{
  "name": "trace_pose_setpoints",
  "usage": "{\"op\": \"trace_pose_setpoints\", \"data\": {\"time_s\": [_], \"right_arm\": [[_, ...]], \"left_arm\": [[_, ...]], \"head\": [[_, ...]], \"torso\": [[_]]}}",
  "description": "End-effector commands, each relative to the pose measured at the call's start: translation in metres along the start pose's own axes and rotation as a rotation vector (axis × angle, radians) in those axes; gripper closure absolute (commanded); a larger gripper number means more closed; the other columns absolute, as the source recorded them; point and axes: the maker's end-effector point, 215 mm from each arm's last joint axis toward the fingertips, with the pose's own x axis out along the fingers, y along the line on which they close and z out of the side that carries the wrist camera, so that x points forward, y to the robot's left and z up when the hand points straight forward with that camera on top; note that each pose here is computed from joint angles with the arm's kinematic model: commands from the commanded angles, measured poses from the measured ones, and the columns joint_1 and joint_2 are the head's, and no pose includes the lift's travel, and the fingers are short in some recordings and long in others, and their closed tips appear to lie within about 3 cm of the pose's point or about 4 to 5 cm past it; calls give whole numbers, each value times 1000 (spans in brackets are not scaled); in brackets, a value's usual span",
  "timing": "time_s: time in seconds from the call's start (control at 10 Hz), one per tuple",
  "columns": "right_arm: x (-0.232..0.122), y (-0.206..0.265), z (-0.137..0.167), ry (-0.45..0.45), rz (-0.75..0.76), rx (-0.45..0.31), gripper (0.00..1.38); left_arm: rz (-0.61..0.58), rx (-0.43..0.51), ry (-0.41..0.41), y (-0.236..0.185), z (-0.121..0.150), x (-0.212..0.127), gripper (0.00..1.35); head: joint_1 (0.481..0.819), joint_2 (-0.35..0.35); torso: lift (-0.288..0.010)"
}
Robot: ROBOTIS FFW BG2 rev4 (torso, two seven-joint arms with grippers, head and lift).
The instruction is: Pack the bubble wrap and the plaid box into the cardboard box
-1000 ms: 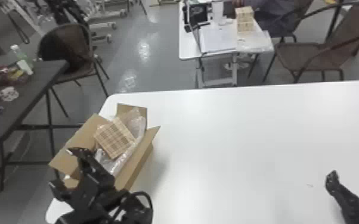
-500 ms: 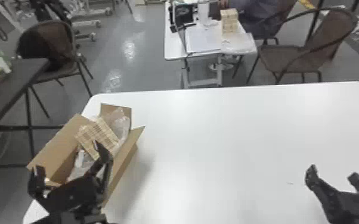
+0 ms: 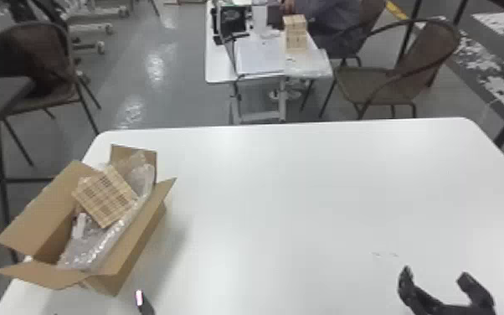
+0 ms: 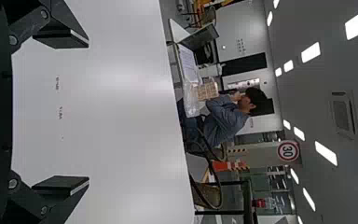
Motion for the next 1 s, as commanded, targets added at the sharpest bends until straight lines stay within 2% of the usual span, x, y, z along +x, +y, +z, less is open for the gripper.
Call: {"op": "trace_pose_setpoints", "data": {"time_s": [0.0,0.5,0.9], "right_arm": [[-18,7,-9,30,10,-50,246],[-9,30,1,22,107,-126,246],[-8,31,6,16,113,-166,251]], "left_arm": [[-18,39,45,0,-14,-9,82],[-64,30,30,-10,-10,1,108],[-65,29,16,-12,-6,5,108]], "head": [[695,93],[695,131],[695,136]], "torso": [[-101],[-101],[-101]]}}
